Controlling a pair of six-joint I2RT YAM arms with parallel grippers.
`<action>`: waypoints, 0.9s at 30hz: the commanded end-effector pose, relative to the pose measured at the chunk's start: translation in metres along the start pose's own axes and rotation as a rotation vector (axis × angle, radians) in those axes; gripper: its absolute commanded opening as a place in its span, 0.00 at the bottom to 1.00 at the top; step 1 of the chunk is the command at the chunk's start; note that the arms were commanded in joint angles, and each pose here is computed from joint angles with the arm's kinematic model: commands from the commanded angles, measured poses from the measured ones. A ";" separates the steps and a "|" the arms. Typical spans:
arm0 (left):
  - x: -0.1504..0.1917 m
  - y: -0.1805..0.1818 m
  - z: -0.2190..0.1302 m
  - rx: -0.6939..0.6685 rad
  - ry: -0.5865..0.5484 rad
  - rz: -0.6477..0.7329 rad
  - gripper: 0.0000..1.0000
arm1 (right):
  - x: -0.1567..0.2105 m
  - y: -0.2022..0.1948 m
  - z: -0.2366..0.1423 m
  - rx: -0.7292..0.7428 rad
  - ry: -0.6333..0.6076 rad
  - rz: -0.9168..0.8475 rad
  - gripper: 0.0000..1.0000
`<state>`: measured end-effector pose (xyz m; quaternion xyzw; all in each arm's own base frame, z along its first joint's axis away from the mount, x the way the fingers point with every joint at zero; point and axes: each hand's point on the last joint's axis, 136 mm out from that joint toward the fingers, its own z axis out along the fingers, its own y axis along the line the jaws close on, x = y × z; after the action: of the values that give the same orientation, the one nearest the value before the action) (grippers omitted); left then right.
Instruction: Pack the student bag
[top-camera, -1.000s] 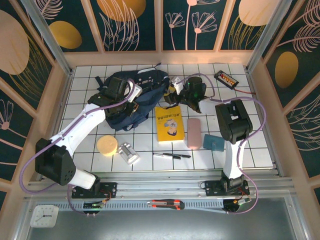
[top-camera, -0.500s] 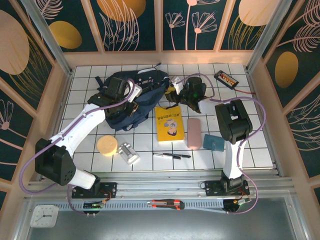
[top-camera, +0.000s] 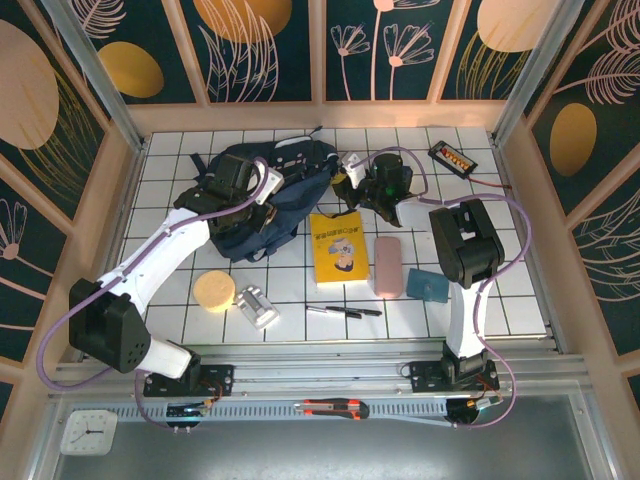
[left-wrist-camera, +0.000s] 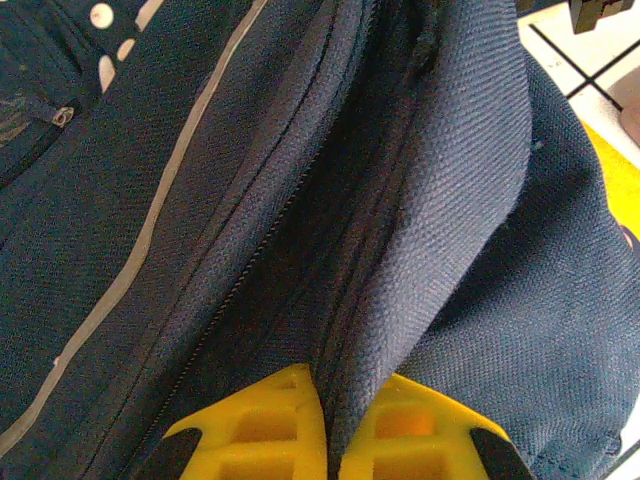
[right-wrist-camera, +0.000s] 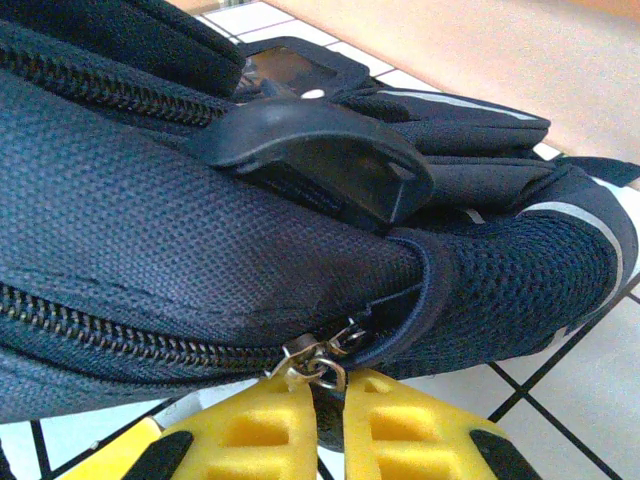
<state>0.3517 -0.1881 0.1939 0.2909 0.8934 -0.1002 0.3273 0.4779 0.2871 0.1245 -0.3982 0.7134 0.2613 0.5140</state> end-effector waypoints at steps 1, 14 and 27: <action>-0.023 0.001 -0.020 -0.010 -0.112 0.004 0.00 | 0.000 0.001 -0.003 0.019 0.012 -0.019 0.07; -0.008 0.028 -0.009 -0.160 -0.047 0.030 0.00 | 0.031 0.057 -0.038 -0.193 0.262 -0.157 0.00; -0.017 -0.004 -0.008 -0.033 -0.086 0.025 0.00 | -0.002 0.081 -0.046 -0.315 0.220 0.045 0.00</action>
<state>0.3487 -0.1797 0.1805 0.3001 0.8978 -0.0587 0.3169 0.4017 0.2815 0.1070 -0.4991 0.7351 0.2777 0.3653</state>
